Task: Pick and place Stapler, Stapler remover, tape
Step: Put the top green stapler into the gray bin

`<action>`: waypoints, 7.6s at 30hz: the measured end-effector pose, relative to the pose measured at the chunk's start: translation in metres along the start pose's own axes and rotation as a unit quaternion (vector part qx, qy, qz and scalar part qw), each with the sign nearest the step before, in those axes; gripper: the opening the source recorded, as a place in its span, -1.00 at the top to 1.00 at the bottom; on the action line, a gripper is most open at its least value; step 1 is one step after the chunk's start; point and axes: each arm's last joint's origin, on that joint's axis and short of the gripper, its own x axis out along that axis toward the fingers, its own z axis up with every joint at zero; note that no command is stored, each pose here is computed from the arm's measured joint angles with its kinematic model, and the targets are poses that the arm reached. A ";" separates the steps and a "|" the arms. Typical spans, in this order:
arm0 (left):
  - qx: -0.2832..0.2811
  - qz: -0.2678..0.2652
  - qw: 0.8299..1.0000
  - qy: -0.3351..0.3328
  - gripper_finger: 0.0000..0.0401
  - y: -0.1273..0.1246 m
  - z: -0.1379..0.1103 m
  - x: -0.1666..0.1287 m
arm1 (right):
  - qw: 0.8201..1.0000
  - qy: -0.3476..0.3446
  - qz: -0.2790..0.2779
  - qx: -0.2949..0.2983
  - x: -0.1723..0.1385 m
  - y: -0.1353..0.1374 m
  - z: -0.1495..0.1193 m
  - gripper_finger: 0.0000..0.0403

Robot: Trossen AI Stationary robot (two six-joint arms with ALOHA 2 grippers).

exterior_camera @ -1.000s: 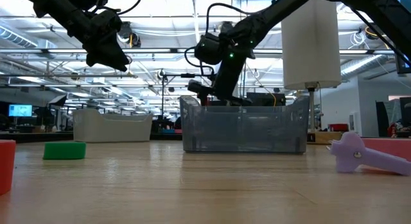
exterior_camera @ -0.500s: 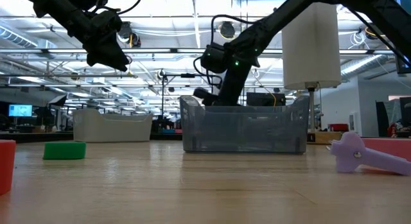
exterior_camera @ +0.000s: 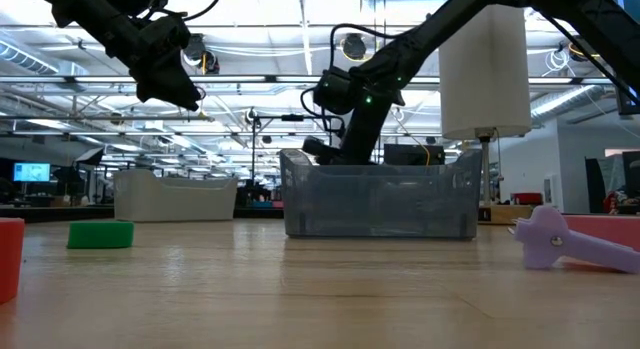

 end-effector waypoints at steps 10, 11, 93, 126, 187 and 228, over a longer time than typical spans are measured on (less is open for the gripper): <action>0.007 0.000 1.000 0.000 0.24 0.000 0.000 0.000 | 1.000 -0.007 -0.023 -0.003 0.001 -0.007 0.006 -0.20; 0.007 0.000 1.000 0.000 0.24 0.000 0.000 0.000 | 1.000 -0.004 -0.031 -0.002 0.002 -0.009 0.007 -0.20; 0.031 0.000 1.000 -0.001 0.24 0.000 0.000 0.000 | 0.890 0.042 -0.074 -0.448 -0.035 -0.011 -0.004 -0.20; 0.028 0.000 1.000 0.000 0.24 0.000 0.000 0.000 | 0.760 0.141 0.011 -0.634 -0.034 -0.020 -0.004 -0.20; 0.030 0.000 1.000 -0.001 0.24 0.000 0.000 0.000 | 0.768 0.220 0.011 -0.602 0.009 -0.035 -0.017 -0.07; 0.023 -0.001 1.000 -0.001 0.24 0.000 0.000 0.000 | 0.877 0.149 -0.093 -0.447 -0.021 -0.037 0.004 -0.12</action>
